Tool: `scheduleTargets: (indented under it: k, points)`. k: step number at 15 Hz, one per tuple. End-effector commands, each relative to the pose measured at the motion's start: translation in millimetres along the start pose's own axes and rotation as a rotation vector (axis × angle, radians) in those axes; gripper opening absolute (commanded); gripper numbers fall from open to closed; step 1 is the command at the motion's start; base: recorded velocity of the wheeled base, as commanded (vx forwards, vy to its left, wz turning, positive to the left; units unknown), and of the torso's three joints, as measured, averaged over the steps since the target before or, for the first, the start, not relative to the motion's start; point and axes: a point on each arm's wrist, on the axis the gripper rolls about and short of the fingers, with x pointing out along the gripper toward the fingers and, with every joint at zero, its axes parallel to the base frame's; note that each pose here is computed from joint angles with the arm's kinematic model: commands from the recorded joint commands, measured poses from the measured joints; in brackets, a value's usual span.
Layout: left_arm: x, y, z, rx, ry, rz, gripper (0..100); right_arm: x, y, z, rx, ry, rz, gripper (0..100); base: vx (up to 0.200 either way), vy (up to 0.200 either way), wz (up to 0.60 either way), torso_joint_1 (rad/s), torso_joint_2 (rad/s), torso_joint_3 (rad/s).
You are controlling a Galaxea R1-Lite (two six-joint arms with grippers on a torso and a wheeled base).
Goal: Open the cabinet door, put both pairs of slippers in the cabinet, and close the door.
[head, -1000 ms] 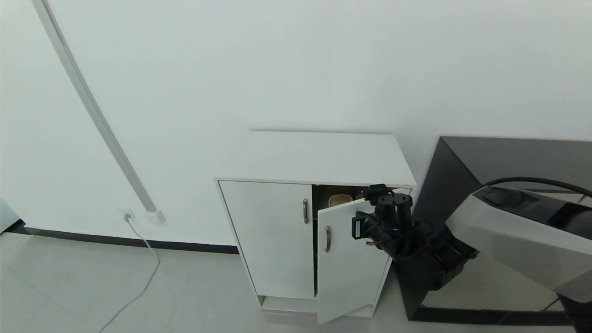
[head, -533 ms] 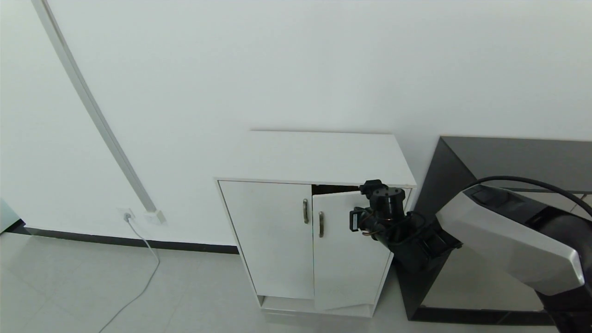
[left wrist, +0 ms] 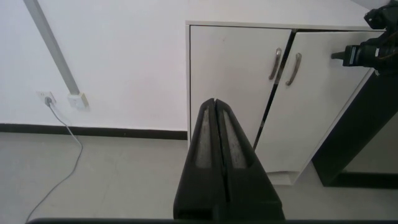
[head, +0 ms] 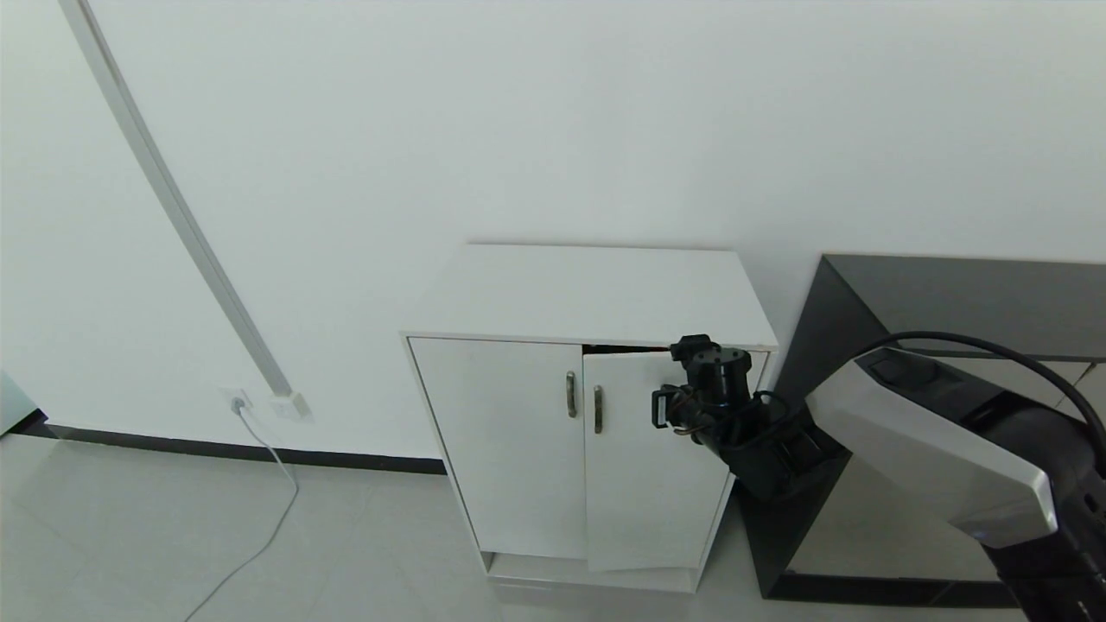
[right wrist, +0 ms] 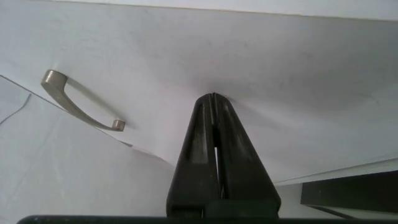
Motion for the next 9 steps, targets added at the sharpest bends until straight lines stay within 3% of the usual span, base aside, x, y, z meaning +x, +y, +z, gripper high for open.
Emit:
scheduleTargets:
  k: [1,9]
  points:
    - [0.1,0.0,0.0,0.0,0.001,0.0,0,3.3,-0.7,-1.3,0.001,-0.001,-0.002,0,0.0,0.0,0.0,0.0,0.0,0.0]
    - [0.1,0.0,0.0,0.0,0.001,0.0,0,10.2,-4.3,-4.2,0.002,0.006,-0.012,0,0.0,0.0,0.0,0.0,0.0,0.0]
